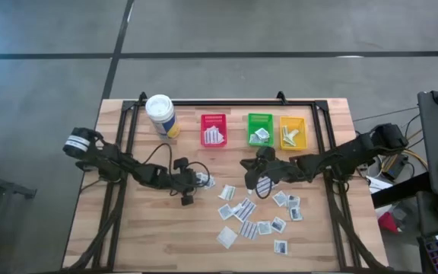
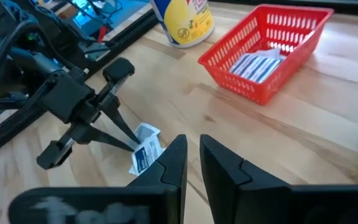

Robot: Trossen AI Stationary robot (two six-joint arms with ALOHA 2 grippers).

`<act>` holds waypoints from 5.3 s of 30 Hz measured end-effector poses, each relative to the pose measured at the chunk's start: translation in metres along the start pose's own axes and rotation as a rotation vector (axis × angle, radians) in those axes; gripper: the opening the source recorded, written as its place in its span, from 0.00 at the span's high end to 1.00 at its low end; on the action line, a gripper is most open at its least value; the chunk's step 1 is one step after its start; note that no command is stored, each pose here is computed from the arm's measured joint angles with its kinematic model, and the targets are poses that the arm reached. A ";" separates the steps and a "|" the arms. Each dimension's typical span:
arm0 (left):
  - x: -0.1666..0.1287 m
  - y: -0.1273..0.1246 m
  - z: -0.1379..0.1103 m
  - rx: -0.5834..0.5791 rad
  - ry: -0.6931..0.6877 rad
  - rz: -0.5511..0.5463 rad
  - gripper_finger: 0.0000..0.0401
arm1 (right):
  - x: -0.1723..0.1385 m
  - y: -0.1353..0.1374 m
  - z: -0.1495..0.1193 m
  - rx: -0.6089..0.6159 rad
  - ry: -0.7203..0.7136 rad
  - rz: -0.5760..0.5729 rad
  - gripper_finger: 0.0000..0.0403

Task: Pick & Place First Aid Supplies
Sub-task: Put the alcohol pad in the green bin

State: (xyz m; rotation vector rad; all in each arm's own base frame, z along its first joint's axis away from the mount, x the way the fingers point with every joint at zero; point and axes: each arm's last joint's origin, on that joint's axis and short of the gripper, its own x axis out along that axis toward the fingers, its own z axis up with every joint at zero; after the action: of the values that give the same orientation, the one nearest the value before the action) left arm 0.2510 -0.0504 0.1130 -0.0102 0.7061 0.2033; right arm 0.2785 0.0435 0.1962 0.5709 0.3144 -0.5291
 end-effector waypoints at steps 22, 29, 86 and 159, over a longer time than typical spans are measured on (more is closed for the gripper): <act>-0.001 0.001 -0.005 -0.057 0.009 -0.002 0.84 | 0.054 0.027 -0.025 -0.013 0.070 0.032 0.89; 0.000 0.000 -0.003 -0.103 -0.014 -0.014 0.85 | 0.055 0.026 -0.026 -0.011 0.078 0.036 0.81; 0.022 -0.010 -0.007 -0.215 -0.101 -0.087 0.92 | 0.133 0.025 -0.057 0.111 0.325 -0.095 0.72; 0.022 -0.010 -0.006 -0.186 -0.109 -0.063 0.92 | 0.143 0.026 -0.038 0.149 0.447 0.002 0.77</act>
State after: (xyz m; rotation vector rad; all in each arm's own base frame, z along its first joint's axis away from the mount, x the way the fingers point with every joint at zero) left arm 0.2650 -0.0563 0.0932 -0.1979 0.5759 0.2072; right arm 0.4048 0.0298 0.1166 0.8347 0.7025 -0.4211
